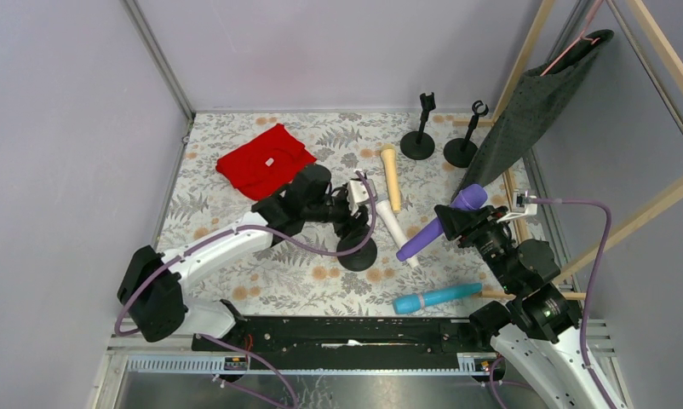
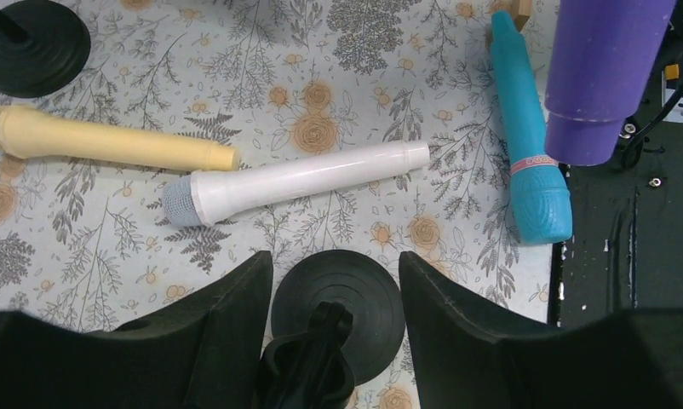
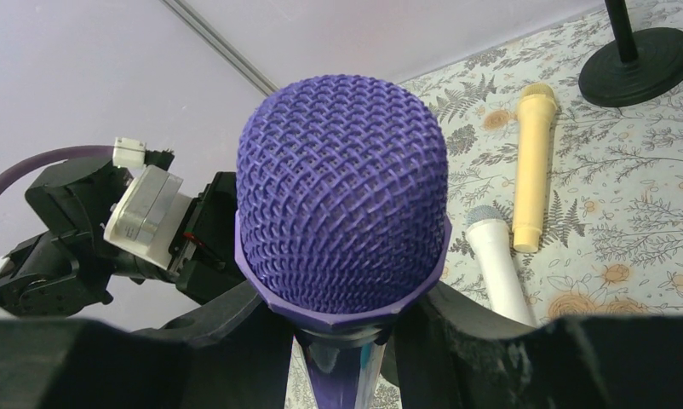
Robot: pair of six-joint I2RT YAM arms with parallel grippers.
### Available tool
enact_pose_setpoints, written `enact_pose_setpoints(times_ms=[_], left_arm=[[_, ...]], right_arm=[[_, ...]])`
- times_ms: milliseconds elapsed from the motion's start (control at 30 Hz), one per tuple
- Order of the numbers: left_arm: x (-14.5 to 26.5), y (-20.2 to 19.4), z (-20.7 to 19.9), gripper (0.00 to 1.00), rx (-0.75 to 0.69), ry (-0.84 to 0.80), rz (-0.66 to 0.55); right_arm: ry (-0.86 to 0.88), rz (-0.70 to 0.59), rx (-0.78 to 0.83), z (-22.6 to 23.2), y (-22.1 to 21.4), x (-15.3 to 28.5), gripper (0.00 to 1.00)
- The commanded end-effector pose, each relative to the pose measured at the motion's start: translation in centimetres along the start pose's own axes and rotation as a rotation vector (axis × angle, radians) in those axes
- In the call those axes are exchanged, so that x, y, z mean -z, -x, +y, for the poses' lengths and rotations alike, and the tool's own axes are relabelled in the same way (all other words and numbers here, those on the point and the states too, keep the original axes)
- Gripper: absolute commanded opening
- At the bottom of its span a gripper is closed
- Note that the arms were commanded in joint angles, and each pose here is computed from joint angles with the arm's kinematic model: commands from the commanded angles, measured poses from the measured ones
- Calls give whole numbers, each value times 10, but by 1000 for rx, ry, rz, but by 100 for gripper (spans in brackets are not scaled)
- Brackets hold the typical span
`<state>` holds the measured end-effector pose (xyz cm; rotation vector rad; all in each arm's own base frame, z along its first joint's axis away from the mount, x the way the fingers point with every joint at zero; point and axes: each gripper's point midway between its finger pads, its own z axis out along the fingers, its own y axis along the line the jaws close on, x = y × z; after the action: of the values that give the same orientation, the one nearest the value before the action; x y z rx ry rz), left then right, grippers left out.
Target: Attach the microphones to the stand
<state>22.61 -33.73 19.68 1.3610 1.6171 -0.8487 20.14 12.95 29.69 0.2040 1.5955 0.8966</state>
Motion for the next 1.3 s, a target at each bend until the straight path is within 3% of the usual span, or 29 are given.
enact_pose_setpoints(times_ms=[0, 100, 233, 533, 700, 967, 1167, 1267], left_arm=[[12, 28, -2, 67, -47, 56, -99], [22, 30, 7, 83, -134, 117, -95], [37, 31, 19, 92, -221, 174, -70], [50, -1, -1, 92, -254, -36, 28], [44, -14, 4, 89, -240, -44, 72], [28, -17, 12, 76, -222, -71, 91], [24, -12, 15, 42, -191, -75, 98], [27, -4, 13, 35, -176, -76, 77]], right_arm=[[49, -46, -18, 13, 12, -1, 0], [51, -43, -15, 13, 12, -1, 0], [50, -42, -12, 13, 12, 0, 0], [54, -35, -12, 13, 10, -1, 0], [58, -34, -8, 14, 10, -1, 0], [66, -33, -5, 15, 10, 1, 0], [62, -36, -6, 15, 11, 1, 0], [62, -30, -6, 15, 10, 0, 0]])
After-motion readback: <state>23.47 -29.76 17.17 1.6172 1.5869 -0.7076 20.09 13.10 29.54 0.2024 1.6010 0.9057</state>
